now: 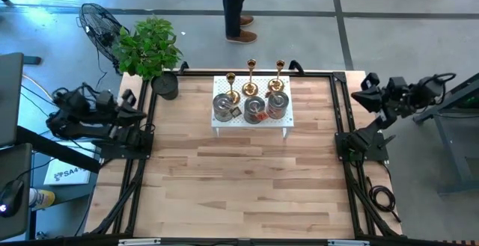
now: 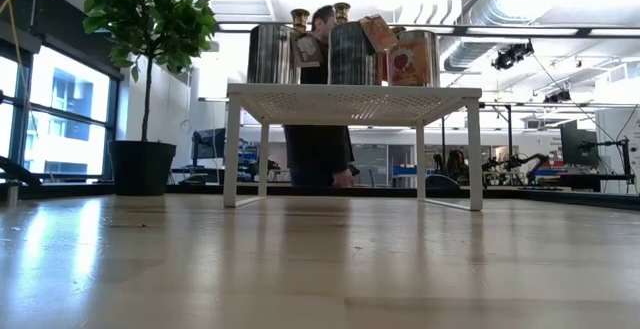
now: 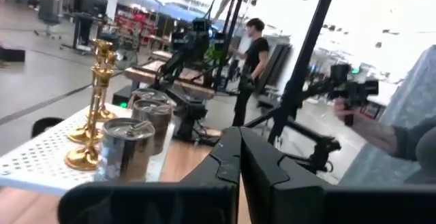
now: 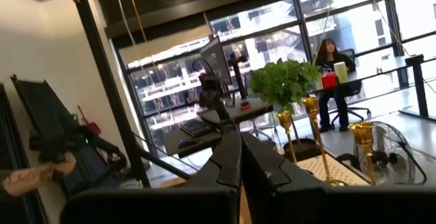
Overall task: Pick & Place candle stick holders
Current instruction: Return to Home Position
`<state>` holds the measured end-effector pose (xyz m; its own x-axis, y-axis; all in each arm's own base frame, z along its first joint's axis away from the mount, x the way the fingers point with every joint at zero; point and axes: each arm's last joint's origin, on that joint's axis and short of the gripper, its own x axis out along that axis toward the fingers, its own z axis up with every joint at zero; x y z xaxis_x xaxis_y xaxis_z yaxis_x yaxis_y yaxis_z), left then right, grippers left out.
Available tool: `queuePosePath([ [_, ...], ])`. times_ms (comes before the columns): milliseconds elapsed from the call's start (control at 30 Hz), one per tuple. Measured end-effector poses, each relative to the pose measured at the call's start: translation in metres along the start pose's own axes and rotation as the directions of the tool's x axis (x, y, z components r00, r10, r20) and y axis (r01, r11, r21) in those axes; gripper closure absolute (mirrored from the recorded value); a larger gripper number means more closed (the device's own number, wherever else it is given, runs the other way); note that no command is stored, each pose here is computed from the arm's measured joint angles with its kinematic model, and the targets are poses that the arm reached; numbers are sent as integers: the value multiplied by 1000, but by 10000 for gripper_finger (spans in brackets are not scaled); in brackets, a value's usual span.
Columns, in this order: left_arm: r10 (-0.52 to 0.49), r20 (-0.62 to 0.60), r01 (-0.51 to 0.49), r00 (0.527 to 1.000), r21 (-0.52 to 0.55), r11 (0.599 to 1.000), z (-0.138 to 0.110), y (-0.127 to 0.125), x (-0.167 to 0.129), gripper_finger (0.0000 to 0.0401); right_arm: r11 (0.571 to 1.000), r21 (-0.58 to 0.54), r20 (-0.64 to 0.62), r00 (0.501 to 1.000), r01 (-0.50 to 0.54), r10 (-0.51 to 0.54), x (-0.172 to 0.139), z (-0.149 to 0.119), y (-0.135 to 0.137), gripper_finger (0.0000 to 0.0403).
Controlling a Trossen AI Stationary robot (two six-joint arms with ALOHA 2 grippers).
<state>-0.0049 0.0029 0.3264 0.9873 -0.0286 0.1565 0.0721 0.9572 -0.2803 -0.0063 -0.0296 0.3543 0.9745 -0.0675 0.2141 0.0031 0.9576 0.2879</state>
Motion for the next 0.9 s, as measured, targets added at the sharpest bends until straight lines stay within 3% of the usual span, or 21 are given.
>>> queuePosePath([
  [167, -37, -75, 36, 996, -17, 999, -18, 2, 16, 401, 1000, 16, 16, 1000, 10, -10, 4, -19, 2, 403],
  [433, -69, -28, 69, 997, -19, 997, -25, 3, 23, 401, 999, 30, -10, 999, 34, -33, 15, -43, 8, 403],
  [900, -45, -80, 44, 996, -16, 999, -55, 10, 41, 401, 997, -16, -61, 996, 70, -71, 31, -93, 16, 403],
])
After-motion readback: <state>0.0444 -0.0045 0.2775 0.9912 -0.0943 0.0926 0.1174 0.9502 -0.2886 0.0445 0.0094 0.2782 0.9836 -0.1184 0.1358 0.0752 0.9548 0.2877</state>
